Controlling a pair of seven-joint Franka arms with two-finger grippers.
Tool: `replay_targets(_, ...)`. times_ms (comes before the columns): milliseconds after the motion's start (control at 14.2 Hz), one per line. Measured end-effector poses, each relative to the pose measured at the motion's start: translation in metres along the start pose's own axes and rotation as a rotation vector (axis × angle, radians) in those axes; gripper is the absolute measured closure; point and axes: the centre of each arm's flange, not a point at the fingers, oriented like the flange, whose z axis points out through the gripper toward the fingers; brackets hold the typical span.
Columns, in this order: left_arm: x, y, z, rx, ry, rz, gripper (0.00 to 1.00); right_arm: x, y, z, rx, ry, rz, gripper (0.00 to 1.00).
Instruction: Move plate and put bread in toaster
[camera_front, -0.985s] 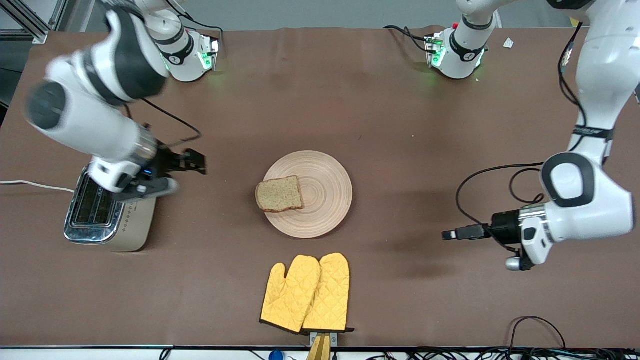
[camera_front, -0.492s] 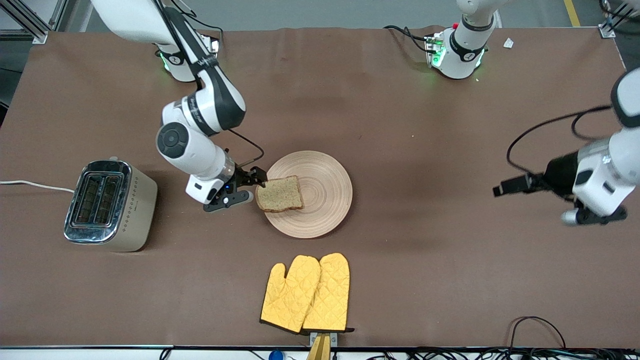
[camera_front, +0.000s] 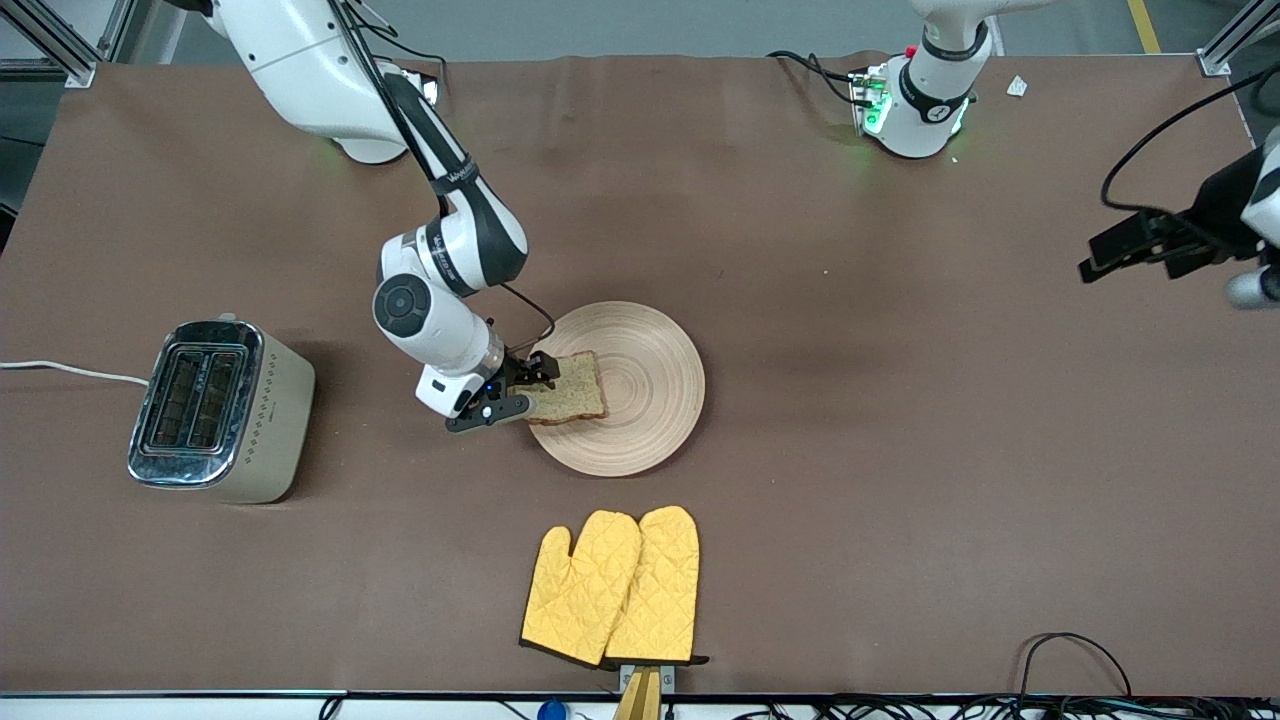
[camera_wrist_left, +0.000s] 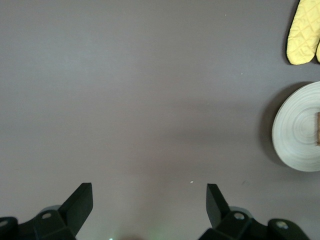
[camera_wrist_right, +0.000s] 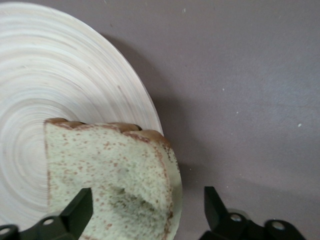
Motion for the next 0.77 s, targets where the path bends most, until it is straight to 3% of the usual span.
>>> replay_targets(70, -0.006, -0.006, -0.006, 0.014, -0.001, 0.001, 0.00, 0.000, 0.000, 0.001, -0.001, -0.002, 0.000, 0.06)
replay_targets(281, -0.016, -0.011, -0.017, 0.049, 0.007, -0.001, 0.00, 0.000, -0.001, 0.000, 0.001, -0.009, 0.000, 0.38)
replay_targets(352, -0.017, -0.010, -0.018, 0.051, 0.008, 0.002, 0.00, 0.000, -0.001, 0.000, 0.002, -0.014, 0.001, 0.43)
replay_targets(774, -0.023, 0.009, -0.022, 0.052, 0.016, -0.012, 0.00, 0.003, -0.002, -0.003, 0.007, -0.015, 0.003, 0.48)
